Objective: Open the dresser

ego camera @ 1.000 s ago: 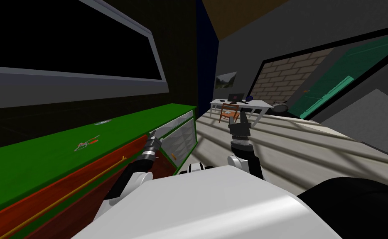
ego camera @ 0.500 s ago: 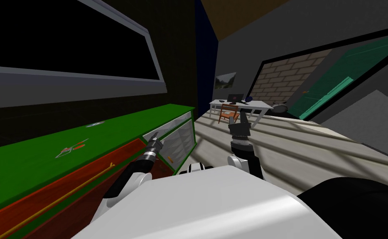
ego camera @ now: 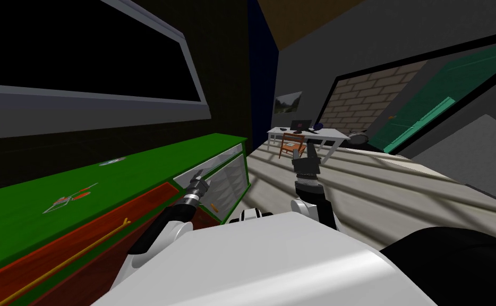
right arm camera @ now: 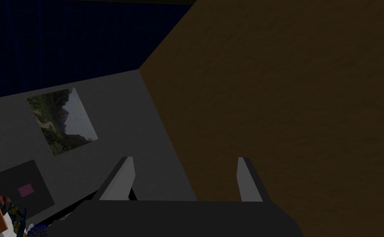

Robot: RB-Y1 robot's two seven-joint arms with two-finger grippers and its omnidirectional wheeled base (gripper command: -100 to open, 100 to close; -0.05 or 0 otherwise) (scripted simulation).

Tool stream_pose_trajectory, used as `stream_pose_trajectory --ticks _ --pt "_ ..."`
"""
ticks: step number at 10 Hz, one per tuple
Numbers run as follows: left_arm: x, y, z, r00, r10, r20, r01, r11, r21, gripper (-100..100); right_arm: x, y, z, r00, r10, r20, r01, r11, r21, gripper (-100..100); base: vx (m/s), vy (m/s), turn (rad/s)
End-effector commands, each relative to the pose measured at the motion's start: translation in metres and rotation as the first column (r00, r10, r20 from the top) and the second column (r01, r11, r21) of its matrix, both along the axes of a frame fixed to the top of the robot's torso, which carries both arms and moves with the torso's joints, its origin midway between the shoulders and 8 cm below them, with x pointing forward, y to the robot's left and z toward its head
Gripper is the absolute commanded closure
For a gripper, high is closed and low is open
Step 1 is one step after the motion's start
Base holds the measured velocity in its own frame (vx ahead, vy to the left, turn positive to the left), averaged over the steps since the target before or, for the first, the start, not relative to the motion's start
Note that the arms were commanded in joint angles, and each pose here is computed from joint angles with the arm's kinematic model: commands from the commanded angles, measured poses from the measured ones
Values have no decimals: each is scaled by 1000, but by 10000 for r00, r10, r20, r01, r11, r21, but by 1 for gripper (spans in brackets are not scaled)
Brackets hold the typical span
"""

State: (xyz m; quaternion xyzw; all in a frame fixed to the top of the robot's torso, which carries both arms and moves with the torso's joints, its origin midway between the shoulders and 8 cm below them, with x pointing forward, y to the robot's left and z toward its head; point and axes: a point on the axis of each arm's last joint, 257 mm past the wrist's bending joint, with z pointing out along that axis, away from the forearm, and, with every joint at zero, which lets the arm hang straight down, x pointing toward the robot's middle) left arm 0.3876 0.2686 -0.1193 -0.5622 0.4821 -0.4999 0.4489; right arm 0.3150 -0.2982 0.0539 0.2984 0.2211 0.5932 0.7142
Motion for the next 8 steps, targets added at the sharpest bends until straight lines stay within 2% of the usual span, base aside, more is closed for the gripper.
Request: stream_pose_trajectory --ticks 1,7,8 --pt "0 0 0 10000 0 2 0 10000 0 100 0 0 0 10000 0 0 0 10000 0 0 0 0 0" --pt "-7 -3 5 10000 -57 -9 57 10000 18 100 0 0 0 10000 2 3 -2 10000 4 0 -93 -122 13" --pt "-5 0 -14 9993 0 -362 0 10000 2 -100 0 0 0 10000 1 1 -1 10000 2 0 -9 -15 -4"
